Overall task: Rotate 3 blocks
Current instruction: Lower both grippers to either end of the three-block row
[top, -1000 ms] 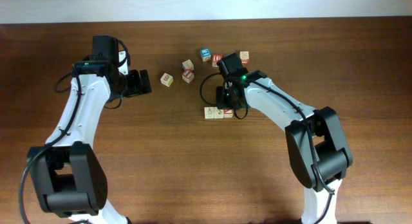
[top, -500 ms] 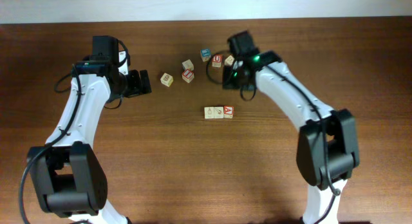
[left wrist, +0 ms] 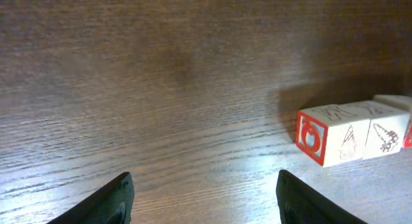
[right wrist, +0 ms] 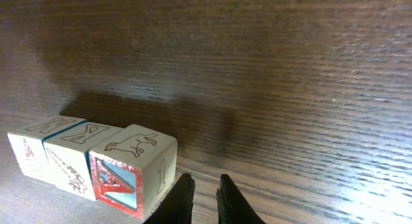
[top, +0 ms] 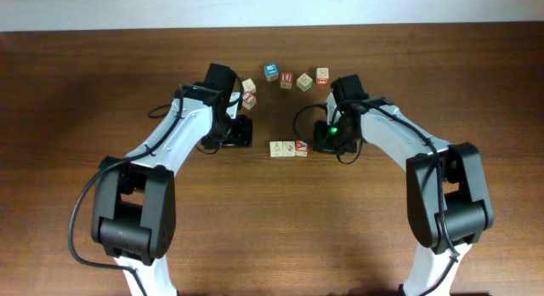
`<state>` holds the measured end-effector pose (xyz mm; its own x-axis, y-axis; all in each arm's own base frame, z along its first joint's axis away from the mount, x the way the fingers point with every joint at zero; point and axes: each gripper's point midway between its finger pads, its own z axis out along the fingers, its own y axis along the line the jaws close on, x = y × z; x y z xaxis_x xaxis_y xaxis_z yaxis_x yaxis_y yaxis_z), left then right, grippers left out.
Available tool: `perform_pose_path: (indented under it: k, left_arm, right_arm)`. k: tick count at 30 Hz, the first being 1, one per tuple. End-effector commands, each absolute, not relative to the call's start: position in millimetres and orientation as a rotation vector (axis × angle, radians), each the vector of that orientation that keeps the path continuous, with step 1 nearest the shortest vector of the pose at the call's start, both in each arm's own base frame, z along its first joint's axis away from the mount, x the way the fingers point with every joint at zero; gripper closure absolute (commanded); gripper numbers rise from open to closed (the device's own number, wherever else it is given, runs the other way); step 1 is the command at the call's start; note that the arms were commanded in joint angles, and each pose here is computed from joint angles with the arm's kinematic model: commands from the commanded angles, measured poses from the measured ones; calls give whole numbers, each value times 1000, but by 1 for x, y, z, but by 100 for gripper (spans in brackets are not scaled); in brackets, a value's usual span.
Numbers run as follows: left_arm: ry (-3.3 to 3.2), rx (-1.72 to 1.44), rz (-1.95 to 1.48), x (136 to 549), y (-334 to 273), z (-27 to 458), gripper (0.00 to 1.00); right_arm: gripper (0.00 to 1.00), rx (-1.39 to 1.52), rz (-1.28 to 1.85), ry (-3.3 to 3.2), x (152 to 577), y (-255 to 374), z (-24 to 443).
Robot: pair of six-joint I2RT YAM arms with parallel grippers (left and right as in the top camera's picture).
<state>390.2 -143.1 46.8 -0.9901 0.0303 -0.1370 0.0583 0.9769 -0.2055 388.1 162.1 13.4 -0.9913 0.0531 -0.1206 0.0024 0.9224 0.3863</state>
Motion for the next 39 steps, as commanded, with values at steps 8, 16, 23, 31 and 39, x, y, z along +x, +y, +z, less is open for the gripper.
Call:
perform_pose_path:
  k: [8,16,23,31,39]
  left_arm:
    - [2947,60,-345,401,-151,51,28]
    - [2959,-35,-364,398,-159,50,35]
    - [2932,-109,-426,392,-205,52,100]
    - [2991,52,-581,383,-226,28,100]
    - [2991,134,-555,390,-198,27,100]
  right_arm:
    - [85,-48,636,2869,399,179,21]
    - [84,-18,639,2876,399,179,21]
    - [96,16,666,2914,391,174,20]
    - [95,-111,921,2838,394,158,35]
    - [95,-156,909,2831,394,163,34]
